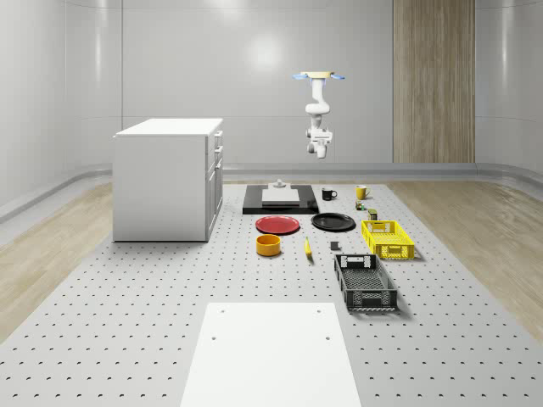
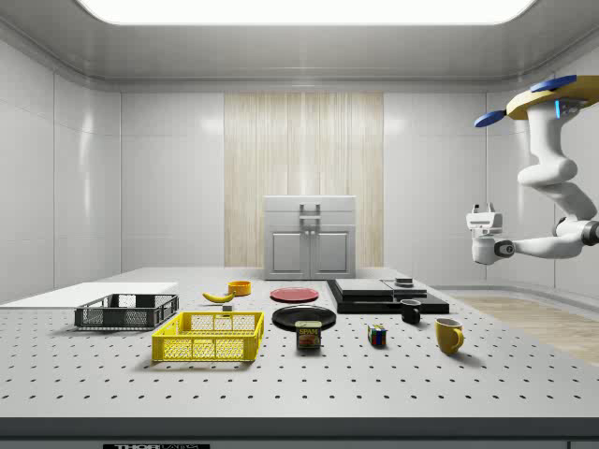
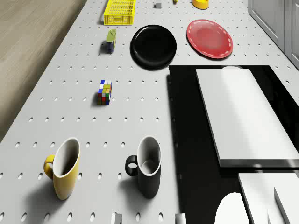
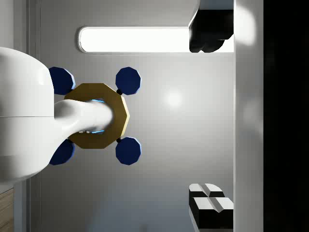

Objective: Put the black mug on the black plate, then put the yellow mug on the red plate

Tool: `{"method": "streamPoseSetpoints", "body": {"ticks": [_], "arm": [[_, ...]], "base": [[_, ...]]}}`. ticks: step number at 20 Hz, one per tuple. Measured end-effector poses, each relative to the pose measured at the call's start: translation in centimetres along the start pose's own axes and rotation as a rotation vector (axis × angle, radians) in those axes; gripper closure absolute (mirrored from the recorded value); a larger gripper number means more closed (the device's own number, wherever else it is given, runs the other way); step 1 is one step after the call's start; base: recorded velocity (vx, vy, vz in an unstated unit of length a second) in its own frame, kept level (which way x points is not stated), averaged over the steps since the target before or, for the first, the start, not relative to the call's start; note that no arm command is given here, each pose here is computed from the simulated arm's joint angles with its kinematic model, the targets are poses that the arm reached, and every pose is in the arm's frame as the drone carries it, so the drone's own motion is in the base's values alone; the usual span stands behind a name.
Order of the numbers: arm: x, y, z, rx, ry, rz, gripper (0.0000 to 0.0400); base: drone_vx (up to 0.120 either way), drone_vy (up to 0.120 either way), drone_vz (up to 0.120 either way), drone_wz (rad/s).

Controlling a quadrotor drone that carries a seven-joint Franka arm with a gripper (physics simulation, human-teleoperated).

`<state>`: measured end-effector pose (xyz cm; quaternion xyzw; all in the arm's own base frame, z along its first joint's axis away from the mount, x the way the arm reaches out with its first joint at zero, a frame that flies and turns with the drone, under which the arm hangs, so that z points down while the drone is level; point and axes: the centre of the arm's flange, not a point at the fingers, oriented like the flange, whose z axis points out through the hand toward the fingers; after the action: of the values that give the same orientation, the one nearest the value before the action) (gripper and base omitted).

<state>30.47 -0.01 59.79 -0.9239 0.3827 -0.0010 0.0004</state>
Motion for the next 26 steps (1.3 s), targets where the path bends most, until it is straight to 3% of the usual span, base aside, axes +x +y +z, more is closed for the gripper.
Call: {"method": "streamPoseSetpoints", "body": {"ticks": [12,26], "arm": [[-0.1,0.1,-7.5,0.007,0.007,0.0,0.0],[0.0,0.0,-9.3,0.014,0.015,0.0,0.0]], "base": [[0.0,0.0,0.0,0.0],[0.0,0.0,0.0,0.0]]}}
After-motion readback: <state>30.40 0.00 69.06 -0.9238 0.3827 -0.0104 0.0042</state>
